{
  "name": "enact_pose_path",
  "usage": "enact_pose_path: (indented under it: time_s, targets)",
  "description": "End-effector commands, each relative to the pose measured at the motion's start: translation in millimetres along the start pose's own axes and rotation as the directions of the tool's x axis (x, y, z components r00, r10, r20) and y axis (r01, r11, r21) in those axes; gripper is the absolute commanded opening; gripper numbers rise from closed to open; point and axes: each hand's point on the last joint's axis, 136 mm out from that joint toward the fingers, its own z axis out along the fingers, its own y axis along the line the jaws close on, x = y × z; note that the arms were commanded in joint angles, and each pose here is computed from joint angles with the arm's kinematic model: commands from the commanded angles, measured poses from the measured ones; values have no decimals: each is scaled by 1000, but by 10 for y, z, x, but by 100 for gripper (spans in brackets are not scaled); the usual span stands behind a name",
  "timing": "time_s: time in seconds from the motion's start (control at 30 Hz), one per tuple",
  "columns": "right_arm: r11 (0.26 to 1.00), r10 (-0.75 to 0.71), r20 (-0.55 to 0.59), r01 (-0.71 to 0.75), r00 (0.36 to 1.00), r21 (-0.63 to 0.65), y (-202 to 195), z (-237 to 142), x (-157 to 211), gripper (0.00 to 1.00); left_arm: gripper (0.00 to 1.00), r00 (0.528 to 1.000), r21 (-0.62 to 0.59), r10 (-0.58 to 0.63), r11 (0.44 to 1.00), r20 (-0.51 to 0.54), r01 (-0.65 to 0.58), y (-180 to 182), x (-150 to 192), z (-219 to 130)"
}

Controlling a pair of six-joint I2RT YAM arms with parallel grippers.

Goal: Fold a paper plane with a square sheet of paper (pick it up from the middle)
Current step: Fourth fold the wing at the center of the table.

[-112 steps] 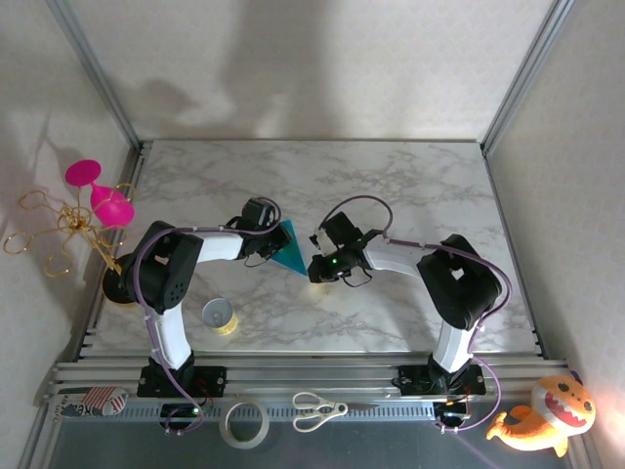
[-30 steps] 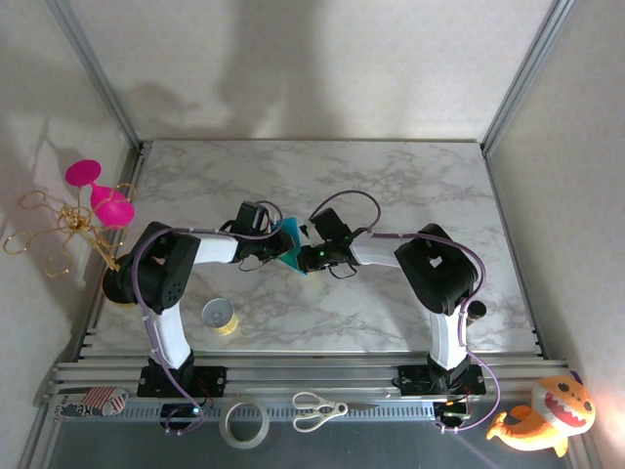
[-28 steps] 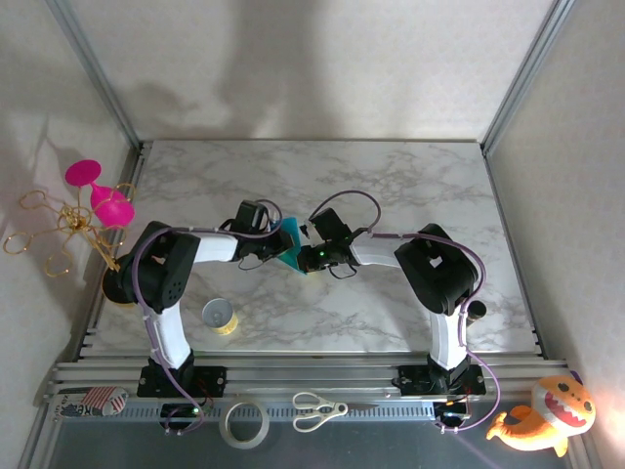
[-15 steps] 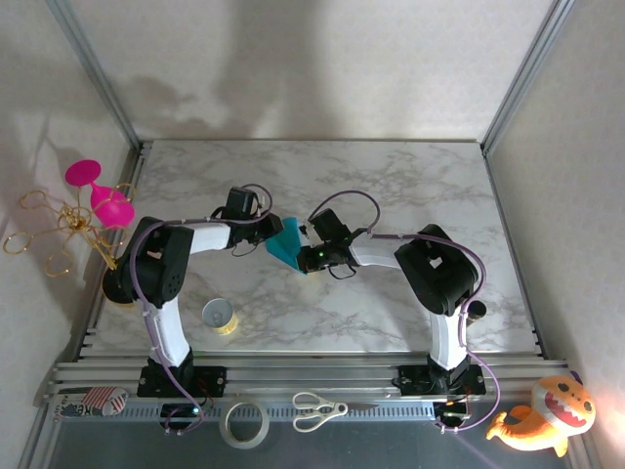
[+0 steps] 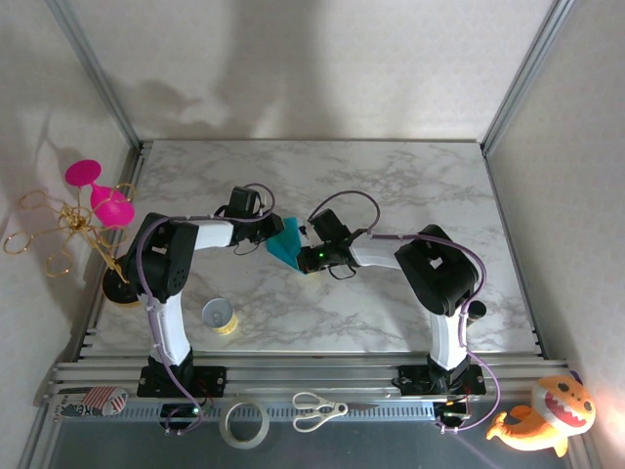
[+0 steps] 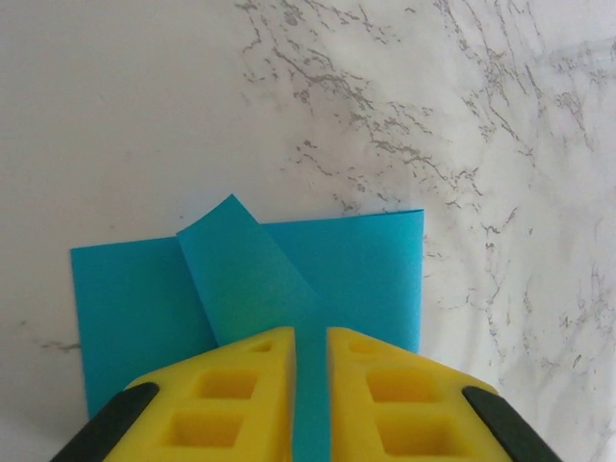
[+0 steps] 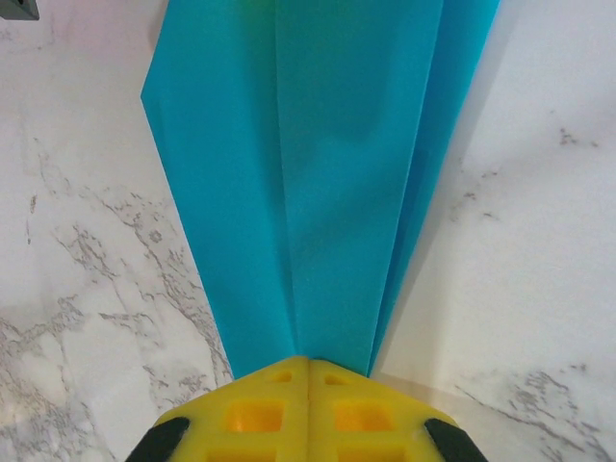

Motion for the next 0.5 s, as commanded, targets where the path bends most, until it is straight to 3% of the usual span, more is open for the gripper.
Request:
enact_pose_path:
  time_s: [0.0, 0.33, 0.47]
  targets:
    - [942, 133, -360, -5, 923, 336, -907, -21, 1265, 2, 17, 998, -150, -23, 988, 65, 33, 460, -197, -1]
    - [963, 17, -382, 88, 924, 256, -803, -93, 1150, 2, 19, 988, -141, 18, 990, 156, 5, 340, -735, -274]
    - [973, 8, -365, 77, 931, 217, -716, -95, 1076, 2, 19, 988, -35, 10, 999, 156, -4, 66, -672, -417]
